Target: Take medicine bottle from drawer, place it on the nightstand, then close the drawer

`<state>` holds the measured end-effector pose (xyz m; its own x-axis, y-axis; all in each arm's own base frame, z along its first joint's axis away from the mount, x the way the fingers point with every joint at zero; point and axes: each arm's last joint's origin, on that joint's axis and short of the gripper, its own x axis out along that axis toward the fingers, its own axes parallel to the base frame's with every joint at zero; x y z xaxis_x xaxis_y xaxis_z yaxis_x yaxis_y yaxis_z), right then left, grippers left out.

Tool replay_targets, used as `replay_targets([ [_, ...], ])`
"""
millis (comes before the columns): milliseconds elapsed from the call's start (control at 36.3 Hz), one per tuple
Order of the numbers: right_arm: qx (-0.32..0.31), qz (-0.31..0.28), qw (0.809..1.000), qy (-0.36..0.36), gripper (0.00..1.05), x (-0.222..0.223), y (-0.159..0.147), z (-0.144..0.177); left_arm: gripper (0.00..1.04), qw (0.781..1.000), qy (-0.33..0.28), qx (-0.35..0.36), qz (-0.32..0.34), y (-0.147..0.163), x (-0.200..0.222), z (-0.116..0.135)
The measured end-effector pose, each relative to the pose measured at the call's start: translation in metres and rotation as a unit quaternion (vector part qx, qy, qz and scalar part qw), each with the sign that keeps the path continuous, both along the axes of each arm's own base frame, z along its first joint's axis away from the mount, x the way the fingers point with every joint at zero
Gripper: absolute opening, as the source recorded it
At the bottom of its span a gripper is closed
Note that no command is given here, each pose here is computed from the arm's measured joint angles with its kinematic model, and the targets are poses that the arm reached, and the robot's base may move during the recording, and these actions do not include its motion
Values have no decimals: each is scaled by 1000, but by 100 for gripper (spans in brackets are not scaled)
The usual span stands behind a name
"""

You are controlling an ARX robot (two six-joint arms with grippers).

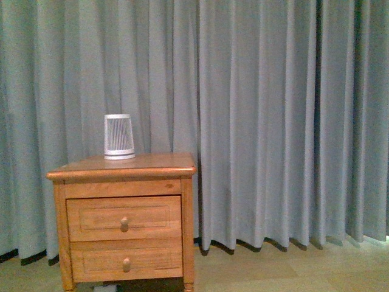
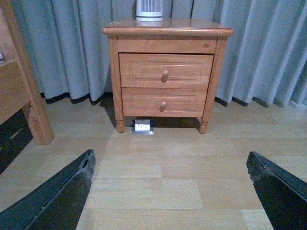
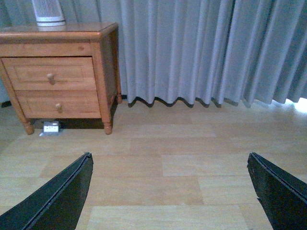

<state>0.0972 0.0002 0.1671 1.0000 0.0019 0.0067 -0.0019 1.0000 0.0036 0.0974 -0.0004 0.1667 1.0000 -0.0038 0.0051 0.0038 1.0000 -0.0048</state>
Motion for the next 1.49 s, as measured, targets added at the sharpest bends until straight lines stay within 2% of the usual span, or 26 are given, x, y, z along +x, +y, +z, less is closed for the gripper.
replay_targets([
  [1488, 0, 0, 1000, 0, 98, 0, 0, 0, 98, 1000, 0, 0, 0, 0, 0, 0],
])
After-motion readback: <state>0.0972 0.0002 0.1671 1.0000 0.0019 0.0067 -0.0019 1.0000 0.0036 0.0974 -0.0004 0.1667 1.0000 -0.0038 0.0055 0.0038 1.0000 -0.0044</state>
